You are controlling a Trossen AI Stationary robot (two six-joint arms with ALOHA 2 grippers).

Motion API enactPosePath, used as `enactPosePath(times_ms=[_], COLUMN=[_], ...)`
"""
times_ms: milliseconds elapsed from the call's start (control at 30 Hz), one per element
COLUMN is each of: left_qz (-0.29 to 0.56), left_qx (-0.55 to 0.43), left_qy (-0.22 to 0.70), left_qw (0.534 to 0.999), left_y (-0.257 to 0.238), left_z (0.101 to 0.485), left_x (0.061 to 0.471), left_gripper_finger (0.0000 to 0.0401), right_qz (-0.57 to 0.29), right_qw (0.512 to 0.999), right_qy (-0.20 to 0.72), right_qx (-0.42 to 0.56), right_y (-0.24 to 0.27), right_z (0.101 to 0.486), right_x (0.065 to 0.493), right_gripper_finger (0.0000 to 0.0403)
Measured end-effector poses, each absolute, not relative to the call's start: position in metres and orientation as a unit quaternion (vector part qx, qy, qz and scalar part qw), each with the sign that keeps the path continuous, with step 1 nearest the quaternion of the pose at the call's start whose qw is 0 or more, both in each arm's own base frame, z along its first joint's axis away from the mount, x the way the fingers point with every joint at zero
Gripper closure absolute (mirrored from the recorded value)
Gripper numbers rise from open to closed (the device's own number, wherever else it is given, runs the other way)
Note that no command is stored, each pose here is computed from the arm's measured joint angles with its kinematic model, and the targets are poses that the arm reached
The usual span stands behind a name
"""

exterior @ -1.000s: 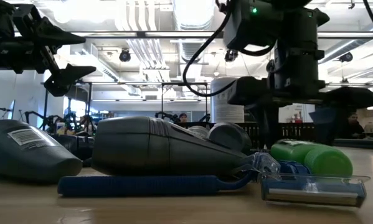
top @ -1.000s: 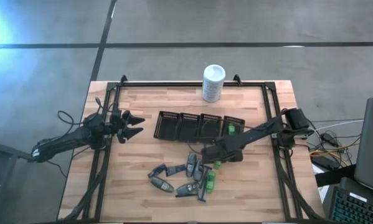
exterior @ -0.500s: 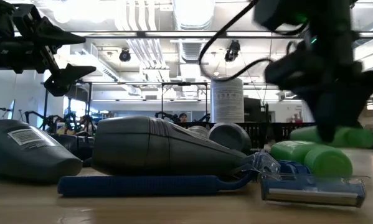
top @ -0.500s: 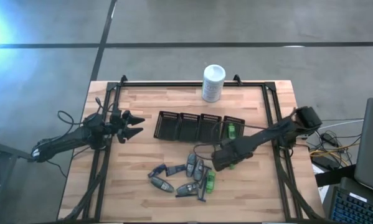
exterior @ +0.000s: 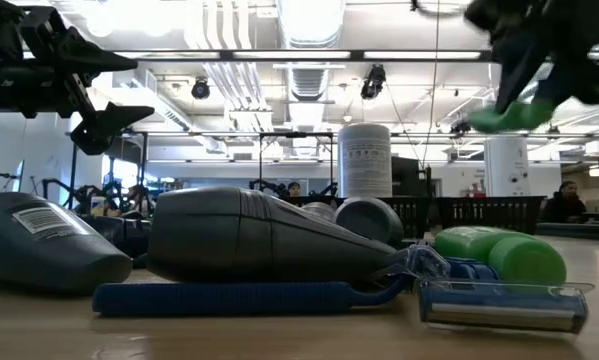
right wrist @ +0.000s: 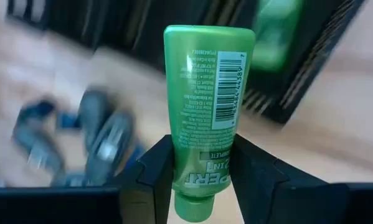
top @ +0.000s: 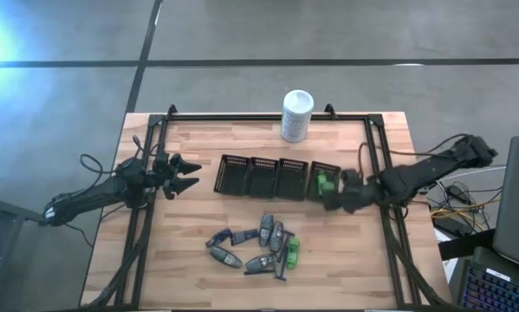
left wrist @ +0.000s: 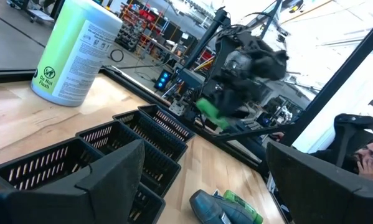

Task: Pick & Place Travel size toiletries
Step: Put the green shampoo into the right black bin

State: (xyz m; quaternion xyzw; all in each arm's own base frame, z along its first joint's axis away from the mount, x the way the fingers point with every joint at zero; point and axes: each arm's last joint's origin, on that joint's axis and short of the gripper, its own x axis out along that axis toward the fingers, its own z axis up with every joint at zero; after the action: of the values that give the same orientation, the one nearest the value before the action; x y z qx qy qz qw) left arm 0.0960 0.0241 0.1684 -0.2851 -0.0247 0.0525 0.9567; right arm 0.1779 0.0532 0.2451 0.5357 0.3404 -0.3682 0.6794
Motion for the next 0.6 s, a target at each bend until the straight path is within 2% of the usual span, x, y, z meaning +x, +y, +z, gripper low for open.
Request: enactPosePath(times_ms=[133,233,333,600], left_qz=[0.053,0.052,0.053,0.053], left_qx=[-0.285,-0.285,-0.285,-0.285], left_qy=[-0.025,-0.025,-0.025,-0.025], left_qw=[0.957,0.957,0.957,0.957], left_y=[0.024,0.024,0.024,0.024], left_z=[0.168,0.168,0.168,0.168], left_x=[0.096,0.096,0.096,0.096], left_gripper_finger=[0.0059,0.0059,0.0059,0.0059], right_qz=[-0.417,-0.396,-0.385,-0.421], right_qw=[0.666,0.687,0.701,0.685], right_qy=[0.319,0.292,0.282,0.310], right_qx=[0.530,0.535,0.530,0.508], right_y=[0.022,0.009,0.000,-0.008], right_z=[0.222,0.211,0.204,0.188], right_x=[0.168,0.174,0.179,0.181], right_gripper_finger=[0.0272,0.0258,0.0239,0.0178])
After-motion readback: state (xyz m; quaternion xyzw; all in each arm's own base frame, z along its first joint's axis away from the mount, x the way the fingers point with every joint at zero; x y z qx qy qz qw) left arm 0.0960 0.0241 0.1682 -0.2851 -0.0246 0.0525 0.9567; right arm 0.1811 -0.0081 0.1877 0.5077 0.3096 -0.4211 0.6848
